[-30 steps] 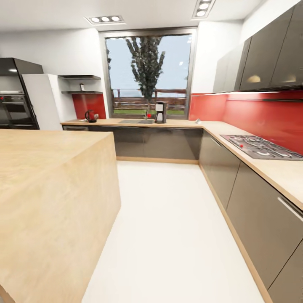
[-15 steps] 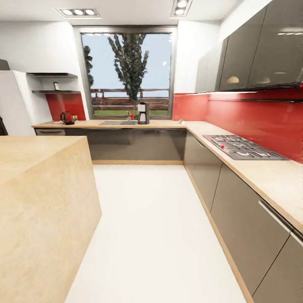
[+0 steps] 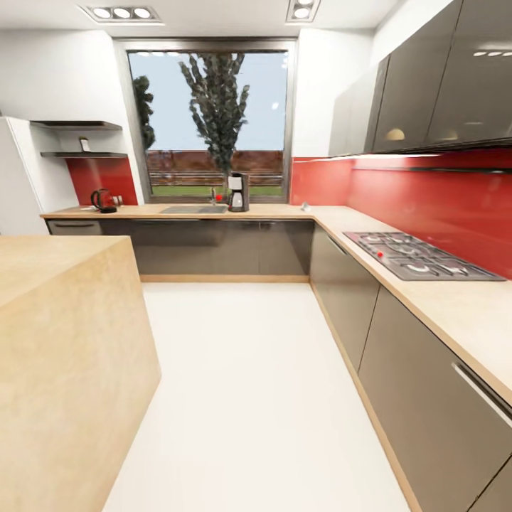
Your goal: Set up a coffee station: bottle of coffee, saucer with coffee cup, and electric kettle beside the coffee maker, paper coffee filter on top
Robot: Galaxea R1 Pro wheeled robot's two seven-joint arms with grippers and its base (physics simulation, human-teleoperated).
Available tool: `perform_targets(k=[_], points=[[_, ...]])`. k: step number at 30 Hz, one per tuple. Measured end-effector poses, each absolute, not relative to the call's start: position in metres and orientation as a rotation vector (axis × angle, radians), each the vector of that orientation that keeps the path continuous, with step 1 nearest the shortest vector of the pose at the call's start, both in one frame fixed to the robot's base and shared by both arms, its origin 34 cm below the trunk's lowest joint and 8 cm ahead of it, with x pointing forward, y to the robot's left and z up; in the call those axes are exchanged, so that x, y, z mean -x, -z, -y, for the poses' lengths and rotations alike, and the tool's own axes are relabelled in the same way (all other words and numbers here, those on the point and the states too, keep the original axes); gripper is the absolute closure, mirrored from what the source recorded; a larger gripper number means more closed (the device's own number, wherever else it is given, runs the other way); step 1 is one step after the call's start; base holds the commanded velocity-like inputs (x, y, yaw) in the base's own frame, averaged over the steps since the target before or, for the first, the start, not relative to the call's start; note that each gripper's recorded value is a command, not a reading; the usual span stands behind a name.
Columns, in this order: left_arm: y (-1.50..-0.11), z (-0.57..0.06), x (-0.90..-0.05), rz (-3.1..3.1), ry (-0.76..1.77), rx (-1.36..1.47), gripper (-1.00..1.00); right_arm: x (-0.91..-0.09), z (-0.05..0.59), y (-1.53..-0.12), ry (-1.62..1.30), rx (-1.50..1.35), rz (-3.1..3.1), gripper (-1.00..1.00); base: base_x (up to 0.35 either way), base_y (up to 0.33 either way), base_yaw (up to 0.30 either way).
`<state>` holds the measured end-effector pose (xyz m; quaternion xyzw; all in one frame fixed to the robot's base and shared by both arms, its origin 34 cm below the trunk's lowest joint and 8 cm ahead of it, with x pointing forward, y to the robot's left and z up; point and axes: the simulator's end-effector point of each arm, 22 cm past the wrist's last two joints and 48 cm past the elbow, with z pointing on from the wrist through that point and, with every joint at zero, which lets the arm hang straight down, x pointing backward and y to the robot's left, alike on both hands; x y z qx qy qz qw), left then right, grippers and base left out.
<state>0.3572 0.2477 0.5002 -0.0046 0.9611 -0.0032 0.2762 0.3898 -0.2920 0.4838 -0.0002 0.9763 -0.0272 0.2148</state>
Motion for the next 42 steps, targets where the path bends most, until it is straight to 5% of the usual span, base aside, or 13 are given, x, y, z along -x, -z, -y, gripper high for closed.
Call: perform_targets(k=[42], points=[[-0.493,-0.248,-0.347,-2.614,0.007,0.015,-1.0,-0.376,0.29,-0.475,0.073,0.009,-2.745,-1.0,0.328,0.0,0.049]])
